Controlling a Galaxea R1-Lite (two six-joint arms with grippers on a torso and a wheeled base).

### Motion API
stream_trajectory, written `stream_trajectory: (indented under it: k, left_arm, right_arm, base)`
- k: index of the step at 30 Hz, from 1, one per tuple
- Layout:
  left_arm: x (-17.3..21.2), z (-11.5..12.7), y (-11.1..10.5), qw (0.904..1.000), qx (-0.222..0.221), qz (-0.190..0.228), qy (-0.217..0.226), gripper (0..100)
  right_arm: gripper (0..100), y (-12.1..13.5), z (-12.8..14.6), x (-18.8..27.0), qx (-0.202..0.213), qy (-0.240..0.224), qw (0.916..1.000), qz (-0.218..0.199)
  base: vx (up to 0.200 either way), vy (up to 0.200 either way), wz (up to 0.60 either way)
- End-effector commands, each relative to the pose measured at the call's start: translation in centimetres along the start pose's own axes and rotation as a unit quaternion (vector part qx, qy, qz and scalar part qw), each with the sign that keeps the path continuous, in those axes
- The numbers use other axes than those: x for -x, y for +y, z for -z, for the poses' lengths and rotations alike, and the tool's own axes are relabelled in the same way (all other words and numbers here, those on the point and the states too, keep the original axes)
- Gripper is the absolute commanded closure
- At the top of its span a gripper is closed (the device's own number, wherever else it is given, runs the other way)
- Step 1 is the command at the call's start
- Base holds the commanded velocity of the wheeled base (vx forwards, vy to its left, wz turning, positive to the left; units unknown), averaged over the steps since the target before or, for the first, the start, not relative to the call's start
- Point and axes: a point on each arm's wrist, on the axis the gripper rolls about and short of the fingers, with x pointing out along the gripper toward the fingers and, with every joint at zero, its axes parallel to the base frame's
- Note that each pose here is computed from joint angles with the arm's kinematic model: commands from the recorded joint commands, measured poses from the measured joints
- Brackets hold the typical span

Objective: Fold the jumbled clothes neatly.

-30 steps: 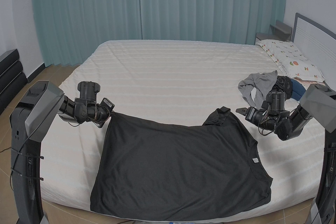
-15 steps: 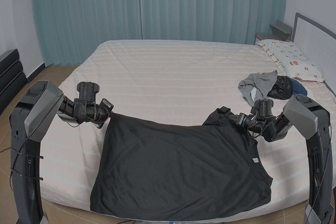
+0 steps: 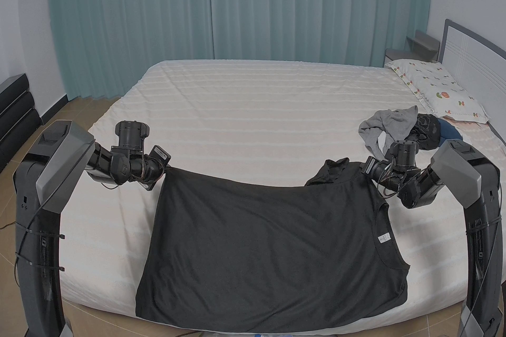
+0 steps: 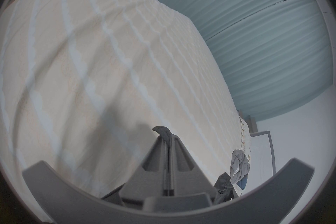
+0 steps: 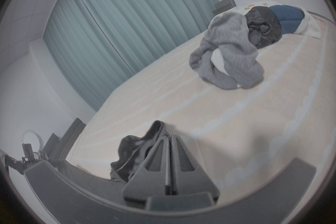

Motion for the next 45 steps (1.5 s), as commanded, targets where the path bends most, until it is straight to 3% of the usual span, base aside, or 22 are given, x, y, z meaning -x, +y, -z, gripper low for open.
stream_trajectory:
  k: [1,9,11,15,19,27,33,34,42,45]
  left_arm:
    - [0.4,-1.2,-0.8,0.9997,0.000,0.012,-0.019,100]
    - [1.1,-4.5,-2.8,0.9964,0.001,0.055,-0.064,100]
    - [0.5,-4.9,-2.7,0.9958,0.001,0.060,-0.070,100]
    - [-0.7,-4.5,-2.1,0.9965,0.002,0.054,-0.064,100]
    - [-3.3,-2.6,-0.9,0.9982,-0.006,0.042,-0.043,100]
    - [-6.4,-2.0,0.5,0.9979,-0.008,0.033,-0.055,100]
    - [-6.8,-1.5,0.8,0.9986,-0.008,0.023,-0.046,100]
    - [-6.8,-1.5,0.7,0.9987,-0.008,0.022,-0.044,0]
    - [-4.9,-2.6,-0.7,0.9982,-0.006,0.027,-0.052,0]
    - [-2.3,-4.4,-1.9,0.9969,-0.002,0.037,-0.069,0]
  right_arm:
    - [100,0.8,-2.2,0.8,-0.003,-0.026,0.9996,-0.009]
    - [100,1.3,-5.8,0.3,-0.010,-0.096,0.9952,-0.015]
    - [100,1.4,-6.7,0.0,-0.040,-0.117,0.9923,-0.008]
    - [100,0.8,-5.1,-0.7,-0.041,-0.102,0.9940,-0.001]
    - [100,-0.4,-2.5,-2.1,-0.043,-0.076,0.9961,0.012]
    - [100,-1.3,-1.8,-3.4,-0.043,-0.081,0.9956,0.018]
    - [100,-1.9,-0.1,-3.9,-0.045,-0.059,0.9968,0.031]
    - [0,-1.8,0.0,-3.9,-0.045,-0.059,0.9968,0.031]
    - [0,0.0,-3.1,-1.0,-0.048,-0.068,0.9963,0.022]
    - [0,0.6,-5.1,2.3,-0.055,-0.062,0.9964,0.016]
  base:
    - [0.000,0.000,0.00]
    - [0.000,0.000,0.00]
    - [0.000,0.000,0.00]
    - [0.000,0.000,0.00]
    - [0.000,0.000,0.00]
    - [0.000,0.000,0.00]
    - [0.000,0.000,0.00]
    - [0.000,0.000,0.00]
    - [0.000,0.000,0.00]
    - [0.000,0.000,0.00]
